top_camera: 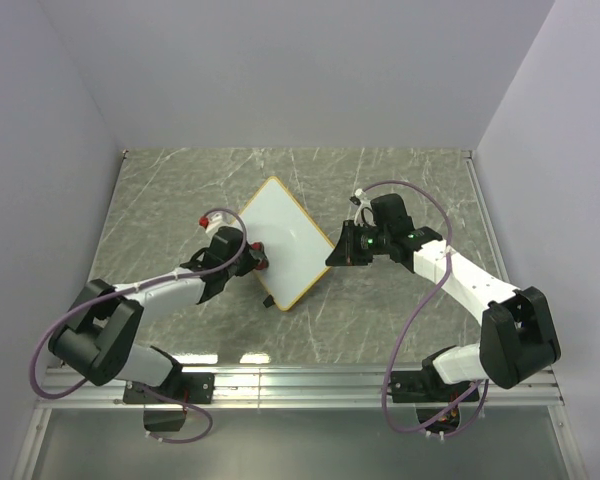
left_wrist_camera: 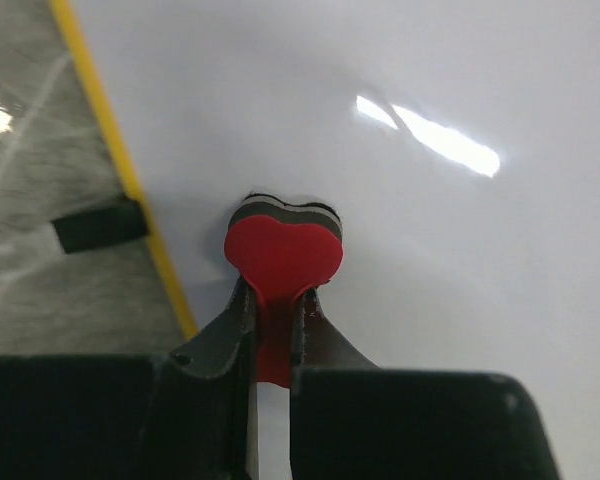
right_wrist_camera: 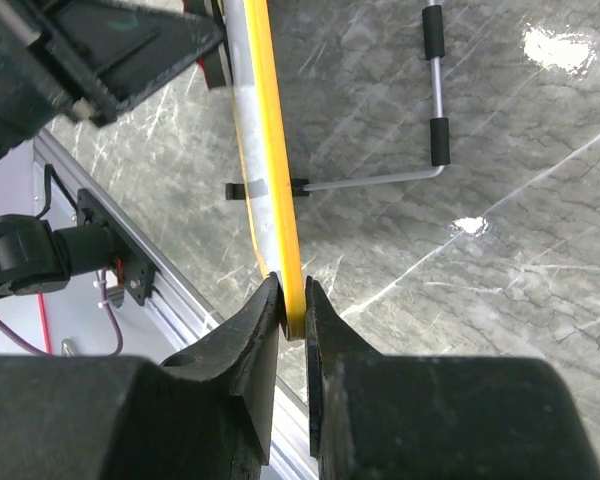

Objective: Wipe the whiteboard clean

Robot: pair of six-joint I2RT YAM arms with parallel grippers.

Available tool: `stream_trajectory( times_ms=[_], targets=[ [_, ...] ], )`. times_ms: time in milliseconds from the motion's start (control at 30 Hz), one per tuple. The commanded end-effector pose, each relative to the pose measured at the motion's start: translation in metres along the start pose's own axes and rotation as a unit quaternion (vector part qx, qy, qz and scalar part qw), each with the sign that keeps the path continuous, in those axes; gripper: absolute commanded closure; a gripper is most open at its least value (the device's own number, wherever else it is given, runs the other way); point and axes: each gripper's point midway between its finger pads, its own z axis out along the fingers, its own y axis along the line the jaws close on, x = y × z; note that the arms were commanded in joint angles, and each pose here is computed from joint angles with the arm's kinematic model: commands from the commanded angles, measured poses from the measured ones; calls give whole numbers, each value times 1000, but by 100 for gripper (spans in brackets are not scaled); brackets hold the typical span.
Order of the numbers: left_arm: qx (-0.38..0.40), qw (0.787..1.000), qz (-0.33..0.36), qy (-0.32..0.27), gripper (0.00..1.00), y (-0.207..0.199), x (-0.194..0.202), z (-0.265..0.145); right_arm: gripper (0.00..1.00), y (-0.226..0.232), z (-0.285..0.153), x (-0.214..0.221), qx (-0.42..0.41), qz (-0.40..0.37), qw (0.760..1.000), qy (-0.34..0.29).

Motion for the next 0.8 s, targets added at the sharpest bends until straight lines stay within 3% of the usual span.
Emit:
stream_trajectory(
  times_ms=[0, 300, 500, 767],
  targets=[
    [-126, 991, 22, 29, 100, 76, 22, 8, 100, -15, 6, 20, 37, -27, 998, 38],
    [-116, 992, 38, 21, 100, 52, -10, 33, 100, -16, 5, 26, 41, -28, 998, 48],
    [-94, 995, 30, 6, 100, 16, -56, 51, 100, -17, 5, 27, 44, -30, 997, 53],
    [-63, 998, 30, -1, 100, -14, -86, 39, 100, -18, 5, 31, 42, -30, 997, 50]
  ],
)
